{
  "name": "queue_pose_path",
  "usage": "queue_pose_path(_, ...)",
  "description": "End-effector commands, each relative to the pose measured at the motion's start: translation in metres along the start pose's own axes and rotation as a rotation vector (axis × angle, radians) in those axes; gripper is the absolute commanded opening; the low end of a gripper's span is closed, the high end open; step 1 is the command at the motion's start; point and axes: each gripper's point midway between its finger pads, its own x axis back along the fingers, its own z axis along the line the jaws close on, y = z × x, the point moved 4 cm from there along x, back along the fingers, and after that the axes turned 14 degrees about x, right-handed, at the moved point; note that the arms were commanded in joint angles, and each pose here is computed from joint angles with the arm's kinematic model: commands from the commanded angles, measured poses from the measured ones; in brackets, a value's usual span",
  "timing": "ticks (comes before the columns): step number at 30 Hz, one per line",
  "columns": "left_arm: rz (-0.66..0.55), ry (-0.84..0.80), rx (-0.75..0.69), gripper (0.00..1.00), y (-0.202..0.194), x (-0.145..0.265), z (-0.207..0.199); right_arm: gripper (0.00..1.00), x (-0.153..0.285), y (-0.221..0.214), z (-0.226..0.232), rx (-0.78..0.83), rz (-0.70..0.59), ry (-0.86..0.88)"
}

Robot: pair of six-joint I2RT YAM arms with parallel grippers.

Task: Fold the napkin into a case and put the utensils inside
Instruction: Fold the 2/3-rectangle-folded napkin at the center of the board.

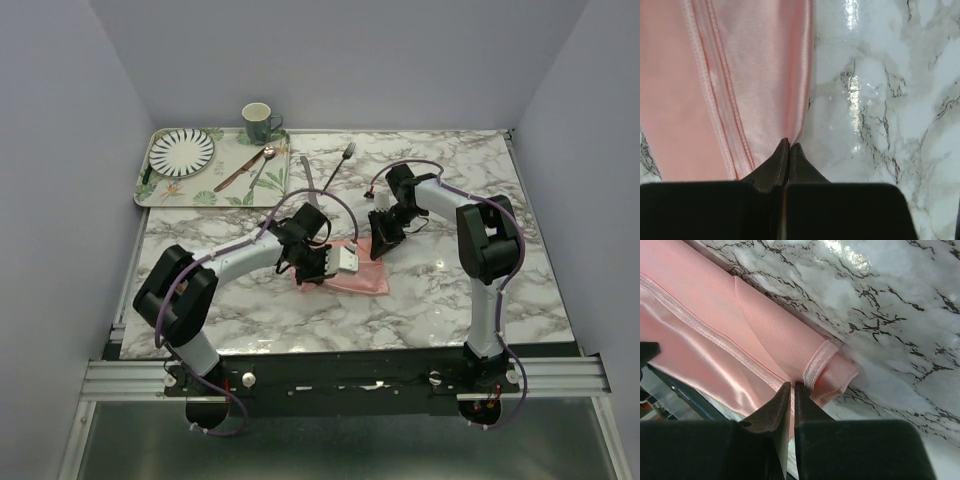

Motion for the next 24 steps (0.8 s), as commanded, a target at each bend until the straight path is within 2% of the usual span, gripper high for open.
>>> queue_pose_path(1,-0.054,-0.208,0.176,0.0,0.02,0.015,0.001,0.15,-0.012,-0.014,-0.023,0.047,0.076,-0.106)
queue_pose_path(5,-0.089,-0.278,0.302,0.0,0.03,0.019,0.018,0.16,-0.012,-0.011,-0.024,0.057,0.072,-0.109)
queue_pose_path(16,-0.187,-0.346,0.661,0.0,0.031,0.022,0.081,0.15,-0.011,-0.008,-0.024,0.081,0.07,-0.109)
queue_pose_path(24,-0.193,-0.32,0.89,0.0,0.004,0.014,0.115,0.16,-0.011,-0.005,-0.027,0.093,0.075,-0.112)
